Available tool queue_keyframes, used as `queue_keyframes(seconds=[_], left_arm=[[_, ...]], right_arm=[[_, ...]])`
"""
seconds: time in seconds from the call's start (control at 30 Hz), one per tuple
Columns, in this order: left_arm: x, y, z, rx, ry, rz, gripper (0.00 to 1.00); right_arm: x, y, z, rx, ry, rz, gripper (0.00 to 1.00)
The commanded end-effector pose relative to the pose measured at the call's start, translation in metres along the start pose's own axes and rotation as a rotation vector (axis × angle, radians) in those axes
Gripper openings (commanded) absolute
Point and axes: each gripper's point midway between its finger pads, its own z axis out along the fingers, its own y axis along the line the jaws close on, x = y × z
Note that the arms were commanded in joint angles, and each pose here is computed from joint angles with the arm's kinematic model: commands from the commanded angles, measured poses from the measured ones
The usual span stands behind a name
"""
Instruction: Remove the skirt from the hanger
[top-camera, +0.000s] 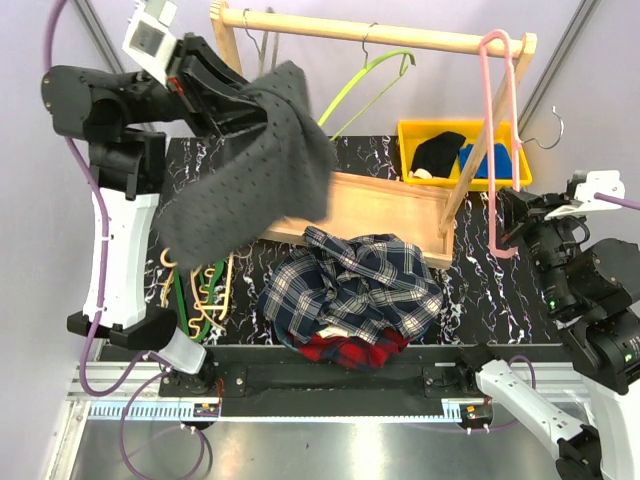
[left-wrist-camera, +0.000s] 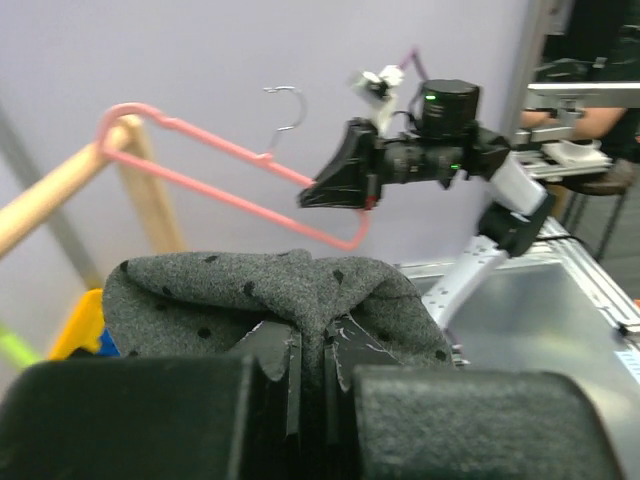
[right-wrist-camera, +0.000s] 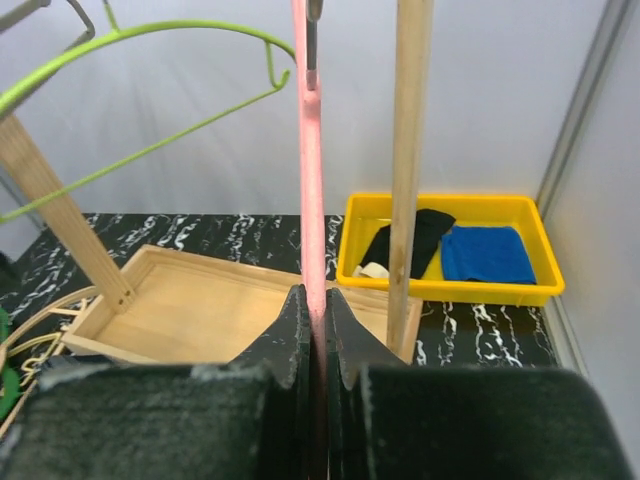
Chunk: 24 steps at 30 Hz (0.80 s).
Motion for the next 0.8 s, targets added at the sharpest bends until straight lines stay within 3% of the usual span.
queue_keyframes(seconds=[0.0,0.2,0.3,0.53,0.7,0.77], left_arm=[[-0.01,-0.011,0.019,0.026,-0.055,0.046,0.0],[0.007,-0.011,0.025,0.043,-0.044,0.018,0.0],[0.037,0.0,0.03,0.029,-0.027,-0.036,0.0],[0.165,0.036,0.03,-0.066,0.161,-0.155,0.01],[0.27,0.018,0.023,-0.031,0.41,-0.138,0.14],[0.295,0.006,0.023,-0.001,0.493,-0.106,0.22]], right_arm=[[-0.037,0.015,-0.012,-0.1,-0.131,0.082,0.0],[-0.06,0.021,-0.024,-0.15,-0.207,0.131,0.0],[-0.078,0.025,-0.03,-0.182,-0.247,0.157,0.0],[-0.115,0.031,-0.042,-0.232,-0.337,0.209,0.0],[-0.129,0.034,-0.047,-0.255,-0.375,0.225,0.0],[-0.131,0.036,-0.045,-0.262,-0.376,0.224,0.0]])
